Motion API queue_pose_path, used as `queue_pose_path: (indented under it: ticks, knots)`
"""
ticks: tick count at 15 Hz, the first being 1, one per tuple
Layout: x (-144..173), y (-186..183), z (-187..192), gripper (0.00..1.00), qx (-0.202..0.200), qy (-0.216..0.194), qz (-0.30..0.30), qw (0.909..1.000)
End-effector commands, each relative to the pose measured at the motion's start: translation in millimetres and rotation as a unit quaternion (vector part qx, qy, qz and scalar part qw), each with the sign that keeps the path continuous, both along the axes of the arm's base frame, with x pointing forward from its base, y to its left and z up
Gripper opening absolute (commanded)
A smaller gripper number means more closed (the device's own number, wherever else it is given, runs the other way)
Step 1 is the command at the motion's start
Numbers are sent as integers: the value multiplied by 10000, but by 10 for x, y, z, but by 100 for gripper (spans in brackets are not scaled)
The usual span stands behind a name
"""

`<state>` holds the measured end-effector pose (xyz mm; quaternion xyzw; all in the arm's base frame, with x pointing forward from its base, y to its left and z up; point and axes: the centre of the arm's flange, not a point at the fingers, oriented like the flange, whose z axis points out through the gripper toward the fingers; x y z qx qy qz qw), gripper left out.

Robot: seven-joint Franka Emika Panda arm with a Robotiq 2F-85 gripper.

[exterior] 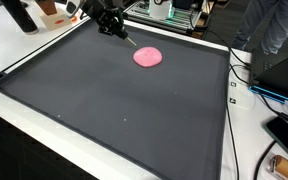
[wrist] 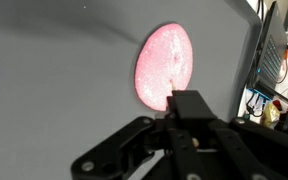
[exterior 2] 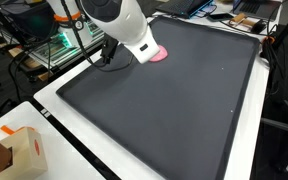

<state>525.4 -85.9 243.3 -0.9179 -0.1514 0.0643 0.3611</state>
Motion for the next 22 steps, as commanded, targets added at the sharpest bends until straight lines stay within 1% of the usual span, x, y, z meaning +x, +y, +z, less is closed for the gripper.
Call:
queue_pose_path:
  ticks: [1, 5, 10, 16, 22]
  knots:
    - [-34, 180, 211, 3, -290, -40, 14, 9996]
    - [-22, 390, 447, 3, -586, -117, 142, 9981]
    - [-31, 664, 715, 3, -1175, -281, 360, 9920]
    - [-84, 1052, 983, 3, -1978, -585, 606, 9766]
    - [-169, 1362, 1166, 3, -2582, -835, 777, 9593]
